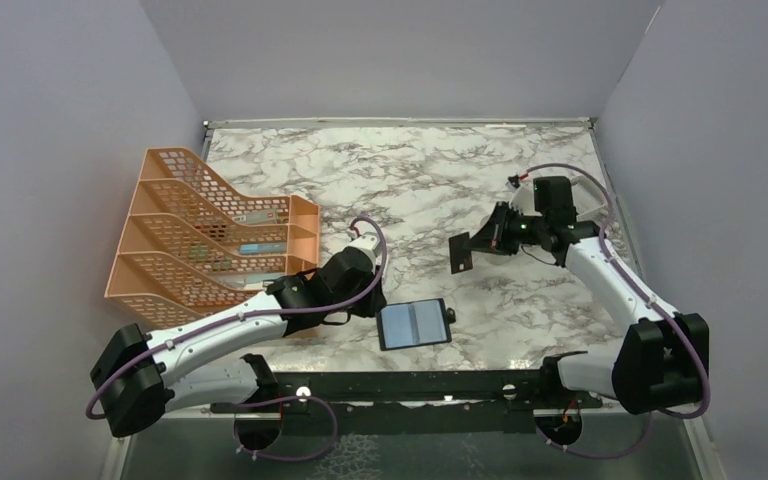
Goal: Put the credit cards into the card holder
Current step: Insert the credit card into the card holder.
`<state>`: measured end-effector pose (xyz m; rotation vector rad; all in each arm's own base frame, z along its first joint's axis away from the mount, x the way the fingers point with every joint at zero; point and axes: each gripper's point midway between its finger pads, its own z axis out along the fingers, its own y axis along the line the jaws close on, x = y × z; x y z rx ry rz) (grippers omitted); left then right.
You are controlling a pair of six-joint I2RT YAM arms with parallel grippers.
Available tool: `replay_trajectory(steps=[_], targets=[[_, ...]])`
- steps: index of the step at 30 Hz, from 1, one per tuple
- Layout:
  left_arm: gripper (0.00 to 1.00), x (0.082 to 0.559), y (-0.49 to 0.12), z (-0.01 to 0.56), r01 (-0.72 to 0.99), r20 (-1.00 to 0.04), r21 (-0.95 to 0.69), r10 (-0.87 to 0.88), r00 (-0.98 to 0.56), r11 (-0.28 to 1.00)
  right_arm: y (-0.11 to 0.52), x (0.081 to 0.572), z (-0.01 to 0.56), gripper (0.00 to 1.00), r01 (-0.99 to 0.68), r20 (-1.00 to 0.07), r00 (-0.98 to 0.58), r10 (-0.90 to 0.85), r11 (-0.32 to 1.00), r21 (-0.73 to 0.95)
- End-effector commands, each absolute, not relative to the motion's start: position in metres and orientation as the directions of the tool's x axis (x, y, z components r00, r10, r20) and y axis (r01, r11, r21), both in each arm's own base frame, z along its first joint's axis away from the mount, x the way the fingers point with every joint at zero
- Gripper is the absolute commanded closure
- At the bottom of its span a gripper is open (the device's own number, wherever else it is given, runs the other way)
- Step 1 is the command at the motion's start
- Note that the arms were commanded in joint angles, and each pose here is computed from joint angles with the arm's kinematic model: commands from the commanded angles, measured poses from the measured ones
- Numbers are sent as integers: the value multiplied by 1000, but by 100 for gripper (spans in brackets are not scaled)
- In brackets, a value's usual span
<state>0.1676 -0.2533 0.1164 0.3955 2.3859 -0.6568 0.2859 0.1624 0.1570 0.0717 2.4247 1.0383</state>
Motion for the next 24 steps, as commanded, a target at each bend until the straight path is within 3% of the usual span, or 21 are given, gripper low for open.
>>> replay_trajectory(steps=[1, 5, 16, 24], targets=[[83, 161, -272, 110, 430, -614, -458, 72, -786, 778, 194, 260, 166, 99, -169, -351, -906, 237, 557, 813], [100, 155, -275, 95, 423, -587, -488, 72, -807, 764, 207, 234, 143, 99, -105, -261, -935, 239, 517, 849], [100, 145, -278, 68, 392, -542, -539, 50, -839, 746, 244, 184, 96, 99, -120, -220, -967, 126, 535, 836], [100, 143, -270, 49, 376, -527, -514, 63, -848, 771, 257, 183, 81, 99, -189, -279, -956, 90, 539, 821]])
